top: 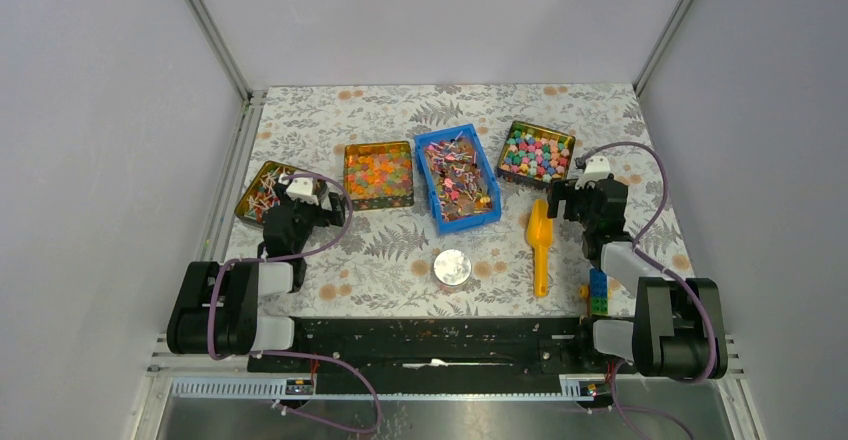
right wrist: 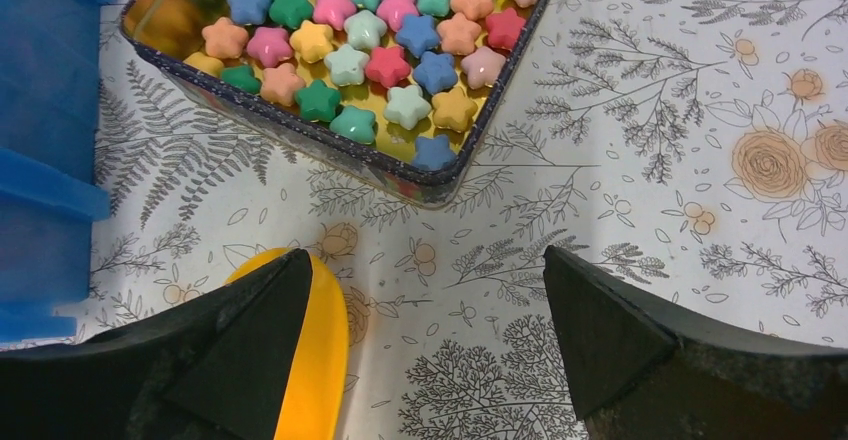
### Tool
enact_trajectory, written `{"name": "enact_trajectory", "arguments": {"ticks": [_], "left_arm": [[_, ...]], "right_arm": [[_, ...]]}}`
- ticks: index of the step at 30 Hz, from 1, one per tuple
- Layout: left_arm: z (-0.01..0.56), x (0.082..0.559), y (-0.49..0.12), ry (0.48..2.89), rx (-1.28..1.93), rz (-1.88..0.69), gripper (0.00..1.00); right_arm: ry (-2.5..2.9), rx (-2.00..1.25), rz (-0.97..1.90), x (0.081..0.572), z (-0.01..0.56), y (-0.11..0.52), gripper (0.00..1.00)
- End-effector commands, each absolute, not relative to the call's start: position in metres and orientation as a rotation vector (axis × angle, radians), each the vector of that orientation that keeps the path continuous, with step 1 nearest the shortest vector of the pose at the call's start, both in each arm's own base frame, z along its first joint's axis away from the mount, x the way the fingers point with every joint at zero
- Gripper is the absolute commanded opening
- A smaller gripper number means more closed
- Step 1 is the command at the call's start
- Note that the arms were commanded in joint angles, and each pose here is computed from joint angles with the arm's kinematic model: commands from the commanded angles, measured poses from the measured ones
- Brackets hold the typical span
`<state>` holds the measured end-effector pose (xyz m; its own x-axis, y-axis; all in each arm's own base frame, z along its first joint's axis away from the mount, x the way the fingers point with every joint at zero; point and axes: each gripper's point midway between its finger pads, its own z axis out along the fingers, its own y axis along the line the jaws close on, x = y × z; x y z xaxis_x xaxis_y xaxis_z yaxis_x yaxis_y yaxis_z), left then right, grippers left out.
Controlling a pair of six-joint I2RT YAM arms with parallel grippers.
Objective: Pack the candies
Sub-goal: Reset both arms
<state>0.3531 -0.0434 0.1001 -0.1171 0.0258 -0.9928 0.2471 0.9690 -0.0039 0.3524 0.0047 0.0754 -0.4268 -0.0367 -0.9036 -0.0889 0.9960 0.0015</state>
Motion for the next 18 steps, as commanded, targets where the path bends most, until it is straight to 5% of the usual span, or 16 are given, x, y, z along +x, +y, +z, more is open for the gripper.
{"name": "enact_trajectory", "arguments": {"ticks": [1,18], "left_arm": [[0.127,0.361,-0.046,1.582,0.23,-0.197,0.99],[0.126,0.372,-0.005,1.619,-0.056,-0.069,0.99]], "right_arm": [[1.898,-0.164,0.107,0.357,0.1,0.016,0.92],[1.782,-0.038,0.148,0.369,0.091,0.014,1.0]]}}
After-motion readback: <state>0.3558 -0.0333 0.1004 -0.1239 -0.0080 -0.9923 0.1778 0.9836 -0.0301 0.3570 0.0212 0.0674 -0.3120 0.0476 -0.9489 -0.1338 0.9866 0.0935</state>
